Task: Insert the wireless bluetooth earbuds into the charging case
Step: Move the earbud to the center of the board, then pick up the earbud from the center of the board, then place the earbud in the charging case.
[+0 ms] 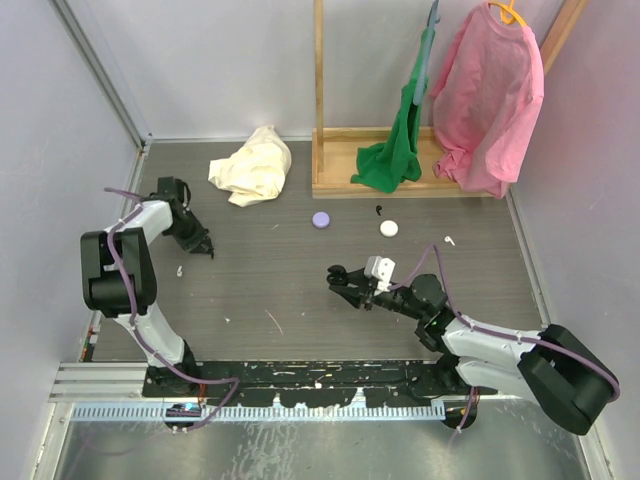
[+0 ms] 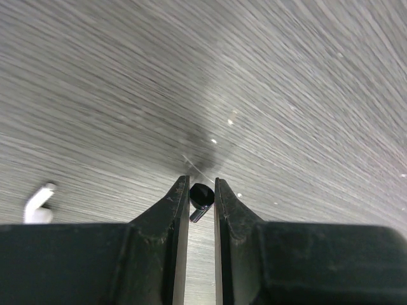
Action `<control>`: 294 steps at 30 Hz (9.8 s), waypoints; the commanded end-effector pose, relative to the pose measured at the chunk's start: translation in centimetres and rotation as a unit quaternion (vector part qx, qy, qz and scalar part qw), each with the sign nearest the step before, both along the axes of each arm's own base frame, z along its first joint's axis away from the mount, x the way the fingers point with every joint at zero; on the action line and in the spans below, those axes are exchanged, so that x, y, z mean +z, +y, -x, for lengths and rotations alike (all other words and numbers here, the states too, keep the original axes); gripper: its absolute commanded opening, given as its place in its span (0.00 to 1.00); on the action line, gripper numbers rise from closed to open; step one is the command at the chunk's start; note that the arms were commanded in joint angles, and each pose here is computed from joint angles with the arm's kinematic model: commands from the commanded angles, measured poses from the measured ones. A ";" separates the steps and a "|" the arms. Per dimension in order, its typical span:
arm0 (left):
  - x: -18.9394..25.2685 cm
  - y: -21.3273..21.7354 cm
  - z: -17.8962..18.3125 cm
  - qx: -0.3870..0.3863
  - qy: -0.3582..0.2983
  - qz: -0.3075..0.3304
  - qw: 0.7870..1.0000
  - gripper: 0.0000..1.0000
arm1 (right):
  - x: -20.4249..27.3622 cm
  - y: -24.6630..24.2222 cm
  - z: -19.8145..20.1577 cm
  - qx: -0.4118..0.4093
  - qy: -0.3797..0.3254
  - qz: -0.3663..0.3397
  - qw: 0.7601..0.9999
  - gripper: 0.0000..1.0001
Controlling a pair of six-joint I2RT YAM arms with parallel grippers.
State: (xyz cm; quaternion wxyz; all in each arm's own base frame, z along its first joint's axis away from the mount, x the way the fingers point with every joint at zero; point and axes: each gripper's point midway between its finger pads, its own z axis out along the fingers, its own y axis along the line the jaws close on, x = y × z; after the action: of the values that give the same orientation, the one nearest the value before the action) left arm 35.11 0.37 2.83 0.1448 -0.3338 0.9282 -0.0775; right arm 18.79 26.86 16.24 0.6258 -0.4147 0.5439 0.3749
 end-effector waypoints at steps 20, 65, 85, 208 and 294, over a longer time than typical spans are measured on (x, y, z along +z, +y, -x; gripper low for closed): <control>1.1 -11.4 5.3 -0.167 -0.032 -0.029 0.985 0.24 | -0.3 -0.3 -1.0 -0.023 -0.025 -0.007 0.999 0.01; 1.6 -14.3 9.5 -0.218 -0.016 -0.022 0.976 0.43 | -0.6 0.0 -0.9 -0.014 -0.018 0.002 1.000 0.01; 3.3 -12.0 8.6 -0.364 0.037 -0.140 0.920 0.44 | -0.6 0.0 -0.8 -0.013 -0.017 0.001 1.000 0.01; 27.9 -31.9 16.2 -0.491 -0.595 0.179 0.611 0.22 | 9.1 2.2 -0.1 0.054 -0.050 -0.177 0.982 0.01; 26.0 -31.8 17.5 -0.497 -0.630 0.129 0.583 0.34 | 11.9 1.2 1.3 0.055 -0.208 -0.168 0.962 0.01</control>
State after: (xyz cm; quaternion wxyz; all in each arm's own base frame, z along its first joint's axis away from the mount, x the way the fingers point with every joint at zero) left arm 17.57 -31.83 27.60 0.5710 0.3020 0.6177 -0.4486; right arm 18.24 29.02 24.08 0.7129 -0.4185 0.3785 0.4164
